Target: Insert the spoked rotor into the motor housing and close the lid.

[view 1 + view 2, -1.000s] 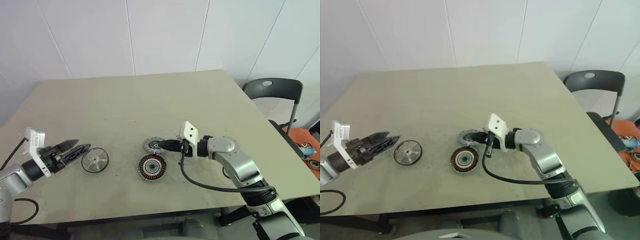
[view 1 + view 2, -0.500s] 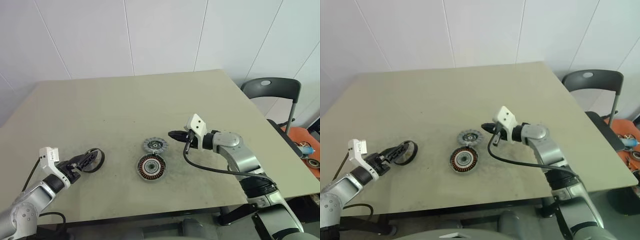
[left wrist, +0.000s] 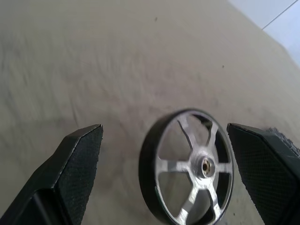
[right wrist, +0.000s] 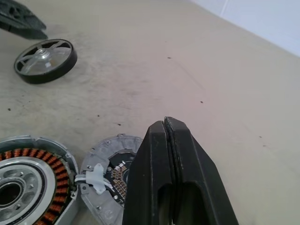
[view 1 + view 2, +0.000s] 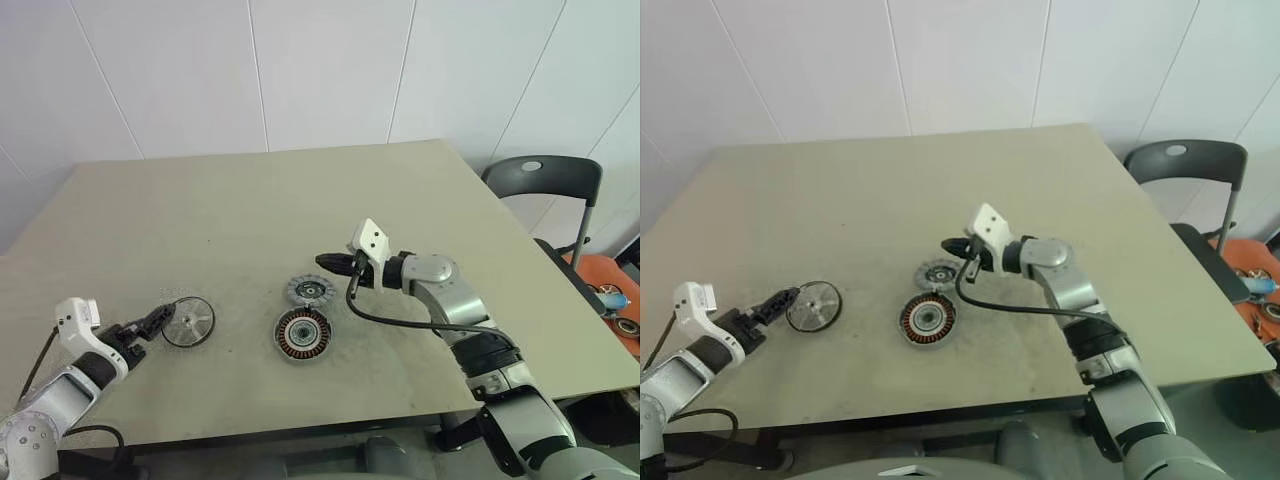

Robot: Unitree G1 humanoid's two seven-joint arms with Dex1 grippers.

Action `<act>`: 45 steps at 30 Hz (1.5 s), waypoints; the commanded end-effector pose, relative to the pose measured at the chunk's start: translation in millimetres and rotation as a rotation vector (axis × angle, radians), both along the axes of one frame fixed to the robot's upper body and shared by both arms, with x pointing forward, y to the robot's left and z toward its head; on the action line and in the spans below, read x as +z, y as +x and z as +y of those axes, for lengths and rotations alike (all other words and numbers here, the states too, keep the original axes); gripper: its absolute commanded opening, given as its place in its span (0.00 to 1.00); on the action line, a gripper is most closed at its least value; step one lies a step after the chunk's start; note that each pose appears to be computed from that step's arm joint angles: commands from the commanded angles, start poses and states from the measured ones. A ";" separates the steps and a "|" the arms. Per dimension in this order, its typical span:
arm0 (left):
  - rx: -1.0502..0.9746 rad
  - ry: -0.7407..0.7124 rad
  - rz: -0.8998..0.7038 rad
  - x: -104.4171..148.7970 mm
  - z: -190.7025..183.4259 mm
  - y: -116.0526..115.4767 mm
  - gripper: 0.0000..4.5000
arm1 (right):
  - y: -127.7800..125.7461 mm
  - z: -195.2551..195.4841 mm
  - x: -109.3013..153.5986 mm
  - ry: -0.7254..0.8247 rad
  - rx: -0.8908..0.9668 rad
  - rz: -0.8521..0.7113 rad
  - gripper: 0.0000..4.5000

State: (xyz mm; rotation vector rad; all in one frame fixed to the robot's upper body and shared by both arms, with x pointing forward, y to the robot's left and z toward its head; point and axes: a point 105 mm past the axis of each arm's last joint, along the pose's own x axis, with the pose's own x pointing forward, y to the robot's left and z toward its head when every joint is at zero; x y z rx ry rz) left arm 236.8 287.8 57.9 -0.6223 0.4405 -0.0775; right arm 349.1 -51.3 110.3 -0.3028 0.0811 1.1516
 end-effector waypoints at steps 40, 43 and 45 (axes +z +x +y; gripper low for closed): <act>-0.652 -0.754 0.008 31.8 -194.0 58.5 0.27 | -65.2 -54.6 7.5 -0.029 0.072 0.203 0.00; -0.665 -0.735 0.020 33.3 -183.4 56.5 0.27 | -62.8 -59.3 8.0 -0.054 0.035 0.182 0.00; -0.666 -0.705 0.045 29.1 -173.4 51.5 0.27 | -61.0 -61.8 5.1 -0.072 0.015 0.175 0.00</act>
